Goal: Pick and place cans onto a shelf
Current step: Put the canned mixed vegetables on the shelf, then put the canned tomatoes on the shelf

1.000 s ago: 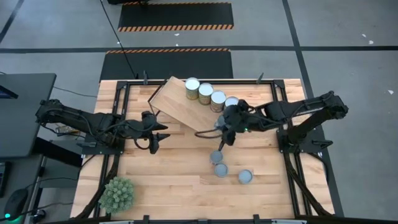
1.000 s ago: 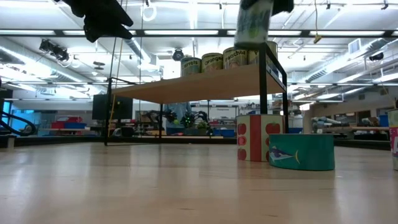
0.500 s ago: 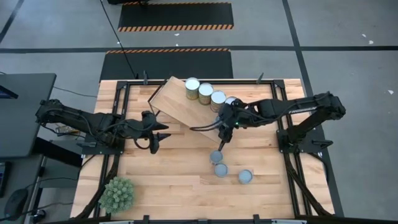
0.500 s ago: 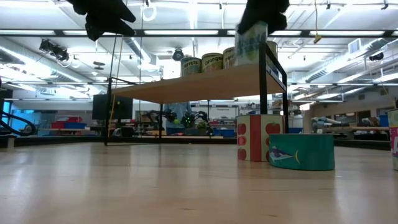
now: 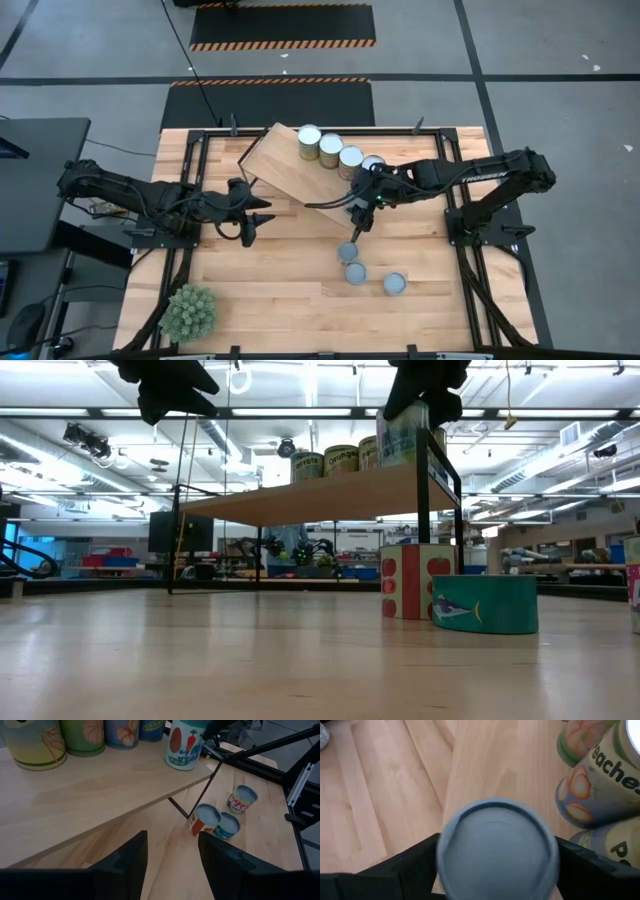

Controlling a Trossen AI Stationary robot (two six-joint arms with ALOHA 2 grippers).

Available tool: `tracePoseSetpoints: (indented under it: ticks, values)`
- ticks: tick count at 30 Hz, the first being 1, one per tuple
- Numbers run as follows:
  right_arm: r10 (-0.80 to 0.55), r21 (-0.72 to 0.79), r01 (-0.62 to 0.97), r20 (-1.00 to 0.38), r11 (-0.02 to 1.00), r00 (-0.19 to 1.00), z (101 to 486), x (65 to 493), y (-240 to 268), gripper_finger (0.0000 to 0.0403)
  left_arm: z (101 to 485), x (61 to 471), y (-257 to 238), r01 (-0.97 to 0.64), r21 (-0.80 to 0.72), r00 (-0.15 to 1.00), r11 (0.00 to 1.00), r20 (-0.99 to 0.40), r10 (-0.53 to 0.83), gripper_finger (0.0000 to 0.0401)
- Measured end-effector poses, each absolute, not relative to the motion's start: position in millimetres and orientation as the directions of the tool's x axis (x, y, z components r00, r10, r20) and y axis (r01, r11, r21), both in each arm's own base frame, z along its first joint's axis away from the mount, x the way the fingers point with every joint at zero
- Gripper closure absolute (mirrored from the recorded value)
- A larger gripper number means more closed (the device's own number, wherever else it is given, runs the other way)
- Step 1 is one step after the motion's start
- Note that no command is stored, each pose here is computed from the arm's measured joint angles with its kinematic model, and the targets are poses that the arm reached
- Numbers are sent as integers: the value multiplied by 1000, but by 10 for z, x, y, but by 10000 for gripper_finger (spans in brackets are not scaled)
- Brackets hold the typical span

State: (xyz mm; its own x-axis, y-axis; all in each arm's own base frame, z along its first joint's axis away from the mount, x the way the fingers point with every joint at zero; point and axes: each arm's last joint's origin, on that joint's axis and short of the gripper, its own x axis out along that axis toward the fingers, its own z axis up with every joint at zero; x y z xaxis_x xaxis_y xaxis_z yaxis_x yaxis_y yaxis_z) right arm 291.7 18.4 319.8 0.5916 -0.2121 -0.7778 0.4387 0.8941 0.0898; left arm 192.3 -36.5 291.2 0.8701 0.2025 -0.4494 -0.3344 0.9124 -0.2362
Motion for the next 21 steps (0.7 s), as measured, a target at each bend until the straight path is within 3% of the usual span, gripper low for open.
tracePoseSetpoints:
  ticks: [21]
  values:
    - [-293,71,486,-718,871,631,3365,2929,240,51,2909,1922,-365,-335,-235,869,912,-451,203,221]
